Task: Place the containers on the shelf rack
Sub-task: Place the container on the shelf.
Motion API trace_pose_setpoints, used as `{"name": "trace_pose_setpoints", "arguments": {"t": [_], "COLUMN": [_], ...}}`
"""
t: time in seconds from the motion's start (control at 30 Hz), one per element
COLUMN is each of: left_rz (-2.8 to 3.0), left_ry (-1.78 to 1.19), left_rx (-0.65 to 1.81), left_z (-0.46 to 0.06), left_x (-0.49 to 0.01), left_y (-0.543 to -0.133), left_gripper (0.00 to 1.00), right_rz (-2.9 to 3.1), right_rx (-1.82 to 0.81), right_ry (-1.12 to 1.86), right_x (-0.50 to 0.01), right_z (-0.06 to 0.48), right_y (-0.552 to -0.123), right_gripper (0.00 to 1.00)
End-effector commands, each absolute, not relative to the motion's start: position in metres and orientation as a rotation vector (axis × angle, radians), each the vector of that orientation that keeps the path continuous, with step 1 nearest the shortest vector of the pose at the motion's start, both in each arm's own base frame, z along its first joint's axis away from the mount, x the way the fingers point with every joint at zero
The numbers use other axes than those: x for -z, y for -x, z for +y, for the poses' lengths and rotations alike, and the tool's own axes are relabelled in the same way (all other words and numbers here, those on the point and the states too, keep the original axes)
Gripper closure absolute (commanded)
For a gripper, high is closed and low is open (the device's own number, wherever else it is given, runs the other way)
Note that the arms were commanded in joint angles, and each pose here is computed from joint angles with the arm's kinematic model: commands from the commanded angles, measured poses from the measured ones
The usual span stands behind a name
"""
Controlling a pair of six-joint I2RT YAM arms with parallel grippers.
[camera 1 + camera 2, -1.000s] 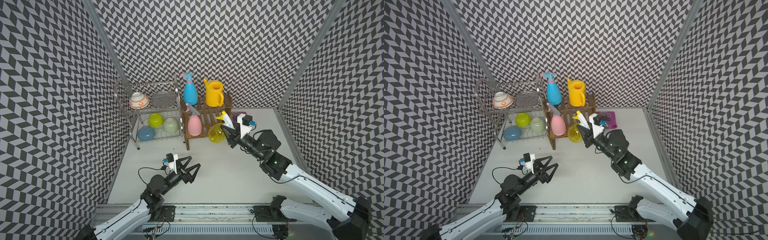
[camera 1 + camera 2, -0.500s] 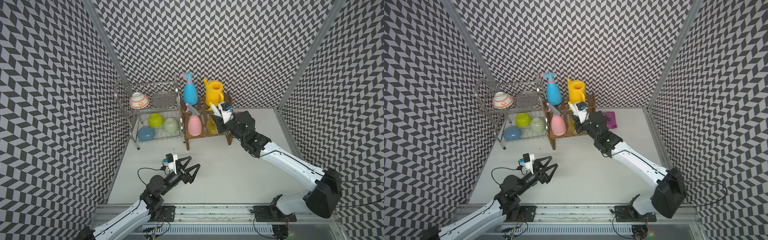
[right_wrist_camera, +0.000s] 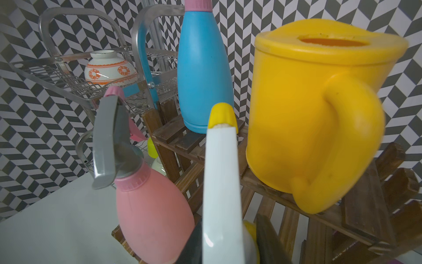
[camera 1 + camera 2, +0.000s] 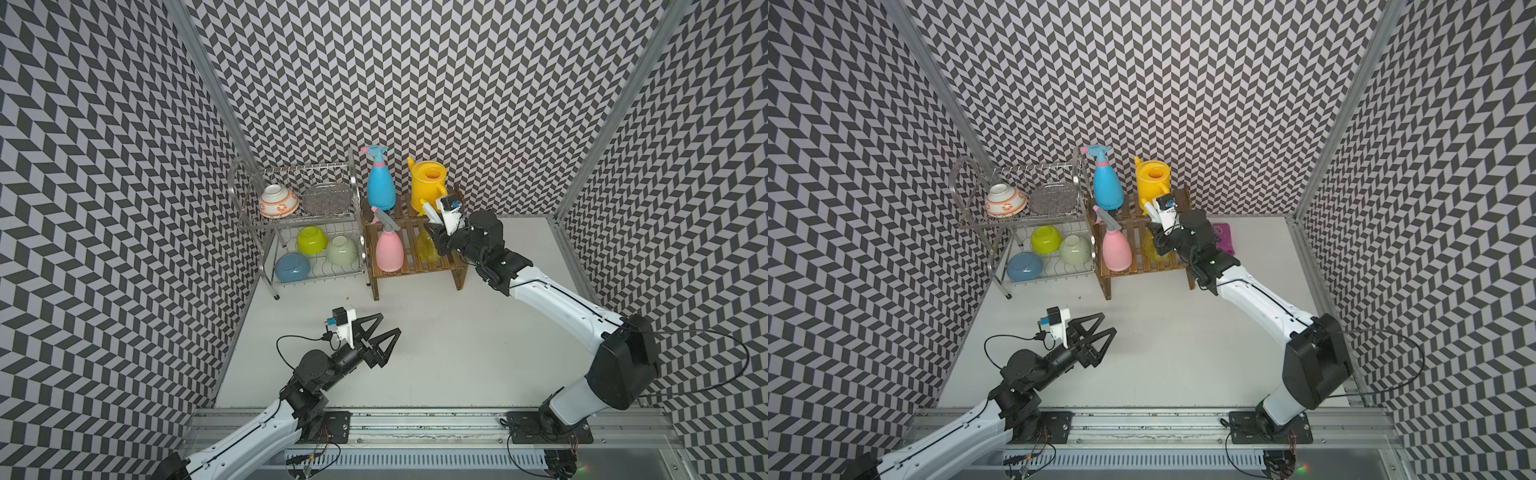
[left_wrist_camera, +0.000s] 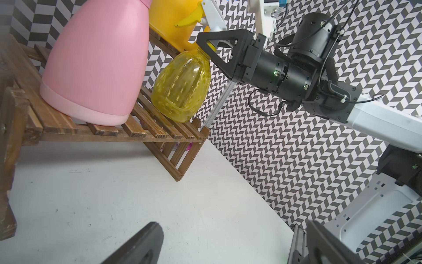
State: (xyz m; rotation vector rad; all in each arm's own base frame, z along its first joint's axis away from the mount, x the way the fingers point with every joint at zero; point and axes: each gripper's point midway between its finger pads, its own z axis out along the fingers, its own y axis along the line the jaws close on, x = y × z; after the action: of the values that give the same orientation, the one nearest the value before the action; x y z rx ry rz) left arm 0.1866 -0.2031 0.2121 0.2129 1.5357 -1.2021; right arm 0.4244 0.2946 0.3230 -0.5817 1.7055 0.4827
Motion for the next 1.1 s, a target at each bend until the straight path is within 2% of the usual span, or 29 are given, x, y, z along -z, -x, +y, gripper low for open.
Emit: {"name": "trace_pose_setpoints", "arguments": {"t": [0.0, 0.33, 0.67, 1.07], "left_rz": [1.497, 1.504, 1.506, 1.502], "left_ry": [-0.213, -0.208, -0.204, -0.204], "left_rx": [1.186, 1.176, 1.172, 1.173], "left_z": [-0.201, -0.2, -0.199, -0.199], "left_x": [-0.227, -0.225, -0.224, -0.225], "left_y": [-0.189, -0.191, -0.192, -0.191], "left_gripper": [0.0, 0.0, 0.0, 0.0], "right_rz": [1.643, 1.669, 1.684, 1.667], "right_rx": [-0.515, -0.523, -0.527, -0.53], "right_ry": [0.575, 0.584, 0.591, 0.583], "right_x": [-0.344, -0.327, -0.32, -0.33], "right_z": [0.299, 0.302, 0.303, 0.297], "right_y": [-0.429, -0.438, -0.44, -0.43], "right_gripper": [0.87, 0.81, 0.58, 0.42]}}
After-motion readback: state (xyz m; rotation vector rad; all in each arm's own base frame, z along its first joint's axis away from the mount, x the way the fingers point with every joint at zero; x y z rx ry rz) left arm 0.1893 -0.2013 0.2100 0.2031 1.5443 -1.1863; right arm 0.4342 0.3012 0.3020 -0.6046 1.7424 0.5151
